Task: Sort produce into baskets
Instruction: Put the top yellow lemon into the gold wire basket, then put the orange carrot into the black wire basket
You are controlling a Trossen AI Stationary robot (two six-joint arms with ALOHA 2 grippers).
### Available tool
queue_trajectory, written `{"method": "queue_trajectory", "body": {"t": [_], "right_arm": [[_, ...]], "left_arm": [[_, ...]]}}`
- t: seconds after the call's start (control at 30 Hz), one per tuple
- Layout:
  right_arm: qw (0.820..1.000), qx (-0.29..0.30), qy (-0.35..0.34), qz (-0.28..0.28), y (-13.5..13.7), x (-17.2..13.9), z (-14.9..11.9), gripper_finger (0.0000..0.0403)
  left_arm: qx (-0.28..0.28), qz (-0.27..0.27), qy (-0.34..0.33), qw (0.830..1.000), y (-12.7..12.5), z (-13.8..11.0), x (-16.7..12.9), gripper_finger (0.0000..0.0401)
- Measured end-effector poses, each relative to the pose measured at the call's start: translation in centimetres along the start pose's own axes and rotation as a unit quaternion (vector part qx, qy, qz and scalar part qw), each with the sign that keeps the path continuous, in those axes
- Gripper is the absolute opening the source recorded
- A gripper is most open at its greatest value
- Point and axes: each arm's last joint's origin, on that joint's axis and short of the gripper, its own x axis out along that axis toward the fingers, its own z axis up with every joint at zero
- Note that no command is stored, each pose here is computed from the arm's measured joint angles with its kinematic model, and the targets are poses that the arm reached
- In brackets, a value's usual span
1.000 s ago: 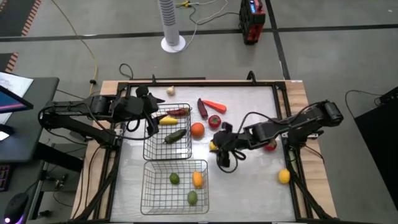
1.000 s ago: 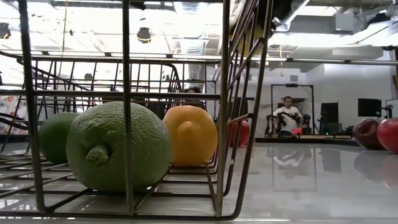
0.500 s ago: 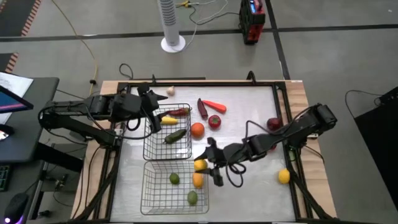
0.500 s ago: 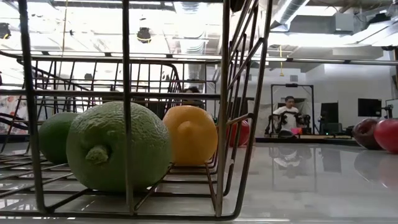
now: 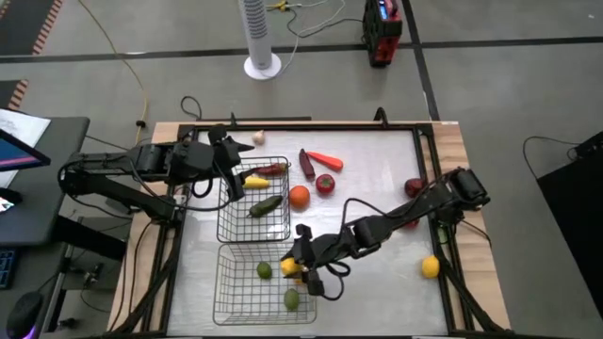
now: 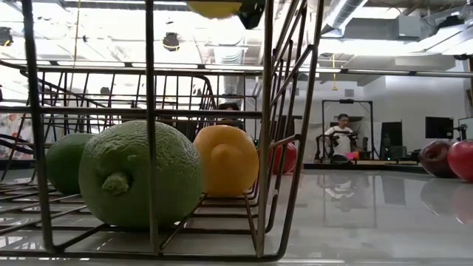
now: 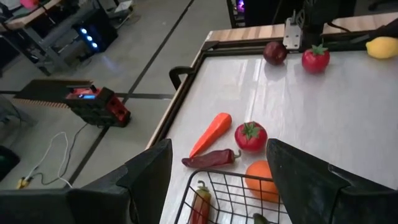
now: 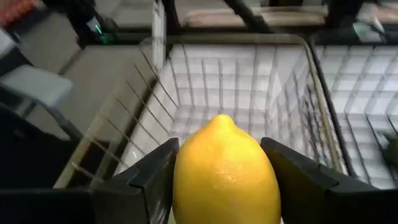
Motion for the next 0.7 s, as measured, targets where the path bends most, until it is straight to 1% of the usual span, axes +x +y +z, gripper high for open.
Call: {"method": "queue_trajectory", "body": {"t": [0.07, 0.2, 0.27, 0.33, 0.4, 0.5, 0.6, 0.7], "right_arm": [[1.000, 0.003, -0.001, -0.003, -0.3, 0.1, 0.2, 0.0268], [0.999, -0.006, 0.024, -0.022, -0.7, -1.4, 0.5, 0.0289], [0.998, -0.011, 0.044, -0.045, -1.0, -2.6, 0.7, 0.0294], [0.996, -0.023, 0.046, -0.069, -1.4, -3.9, 1.1, 0.0296], [0.989, -0.039, 0.071, -0.121, -2.2, -5.2, 0.6, 0.0296], [0.976, -0.038, 0.093, -0.192, -4.3, -6.7, -0.9, 0.0296], [0.968, 0.001, 0.099, -0.229, -7.2, -7.9, -2.8, 0.0297], [0.956, 0.029, 0.120, -0.265, -10.0, -8.9, -5.0, 0.0297]], "left_arm": [[0.001, 0.000, 0.002, 1.000, 0.0, 0.0, 0.0, 0.0249], [0.000, 0.000, 0.002, 1.000, 0.0, 0.0, 0.0, 0.0249], [0.000, -0.001, 0.002, 1.000, 0.0, 0.0, 0.0, 0.0249], [-0.004, -0.001, 0.003, 1.000, 0.0, -0.1, 0.0, 0.0249], [-0.007, -0.002, 0.004, 1.000, 0.0, -0.1, 0.0, 0.0249], [-0.011, -0.009, 0.006, 1.000, -0.1, -0.1, 0.0, 0.0249], [-0.010, -0.015, 0.008, 1.000, -0.1, -0.2, 0.0, 0.0249], [-0.010, -0.015, 0.008, 1.000, -0.1, -0.2, 0.0, 0.0249]]}}
